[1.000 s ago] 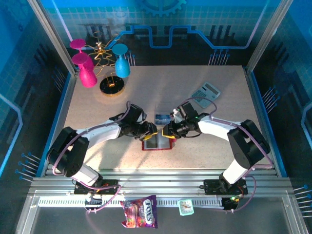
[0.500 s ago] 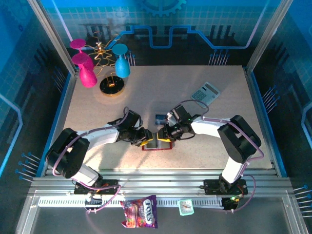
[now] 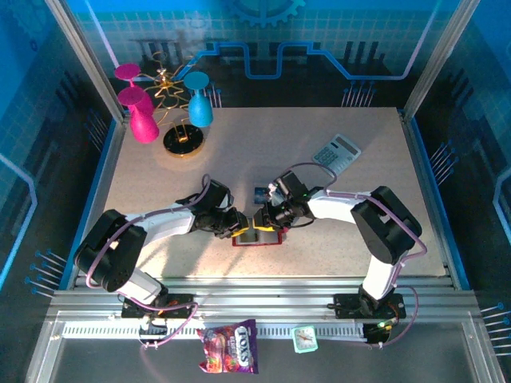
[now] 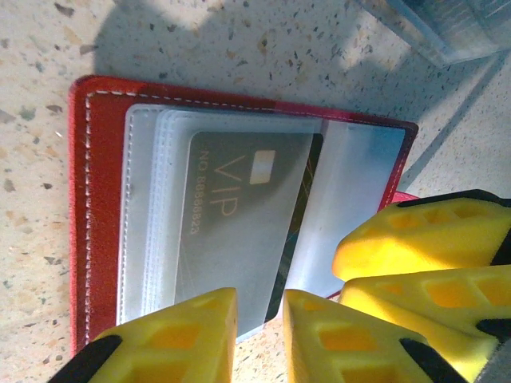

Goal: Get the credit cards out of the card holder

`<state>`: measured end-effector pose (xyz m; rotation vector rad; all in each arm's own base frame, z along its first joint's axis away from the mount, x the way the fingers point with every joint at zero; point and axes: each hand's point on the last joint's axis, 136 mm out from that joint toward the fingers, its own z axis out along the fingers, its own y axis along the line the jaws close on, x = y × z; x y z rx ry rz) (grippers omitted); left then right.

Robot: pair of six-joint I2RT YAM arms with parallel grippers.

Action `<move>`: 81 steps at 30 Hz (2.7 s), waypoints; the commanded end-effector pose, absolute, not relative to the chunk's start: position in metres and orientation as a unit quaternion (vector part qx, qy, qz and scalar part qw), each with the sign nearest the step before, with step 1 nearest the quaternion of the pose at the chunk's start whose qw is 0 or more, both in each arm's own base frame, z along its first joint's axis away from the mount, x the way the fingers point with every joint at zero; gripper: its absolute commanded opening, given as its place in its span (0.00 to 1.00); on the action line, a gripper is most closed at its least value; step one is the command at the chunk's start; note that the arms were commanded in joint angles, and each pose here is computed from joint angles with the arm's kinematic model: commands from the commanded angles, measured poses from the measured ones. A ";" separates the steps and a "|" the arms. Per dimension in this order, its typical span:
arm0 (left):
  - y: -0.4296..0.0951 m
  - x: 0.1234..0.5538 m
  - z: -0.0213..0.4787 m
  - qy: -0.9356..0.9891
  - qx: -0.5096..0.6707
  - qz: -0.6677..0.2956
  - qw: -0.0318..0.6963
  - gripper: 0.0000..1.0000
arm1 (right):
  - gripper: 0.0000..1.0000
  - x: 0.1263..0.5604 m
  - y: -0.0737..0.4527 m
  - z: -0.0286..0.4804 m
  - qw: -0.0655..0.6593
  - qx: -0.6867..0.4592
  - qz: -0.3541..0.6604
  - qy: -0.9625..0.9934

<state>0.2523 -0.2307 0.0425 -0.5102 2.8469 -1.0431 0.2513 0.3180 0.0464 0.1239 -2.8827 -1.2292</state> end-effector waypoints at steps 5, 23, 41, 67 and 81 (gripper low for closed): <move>-0.224 0.247 0.034 0.929 -0.161 -0.333 0.029 0.16 | 0.27 0.251 0.330 0.048 0.011 0.047 -0.399 -0.916; -0.221 0.242 0.028 0.932 -0.160 -0.324 0.020 0.14 | 0.27 0.248 0.335 0.039 0.023 0.048 -0.386 -0.921; -0.220 0.240 0.027 0.933 -0.161 -0.322 0.018 0.14 | 0.29 0.243 0.326 0.026 0.029 0.054 -0.343 -0.937; -0.222 0.250 0.042 0.932 -0.155 -0.327 0.039 0.14 | 0.30 0.248 0.320 0.055 -0.004 0.063 -0.348 -0.936; -0.214 0.254 0.040 0.946 -0.146 -0.285 0.041 0.11 | 0.30 0.252 0.315 0.053 -0.005 0.047 -0.370 -0.928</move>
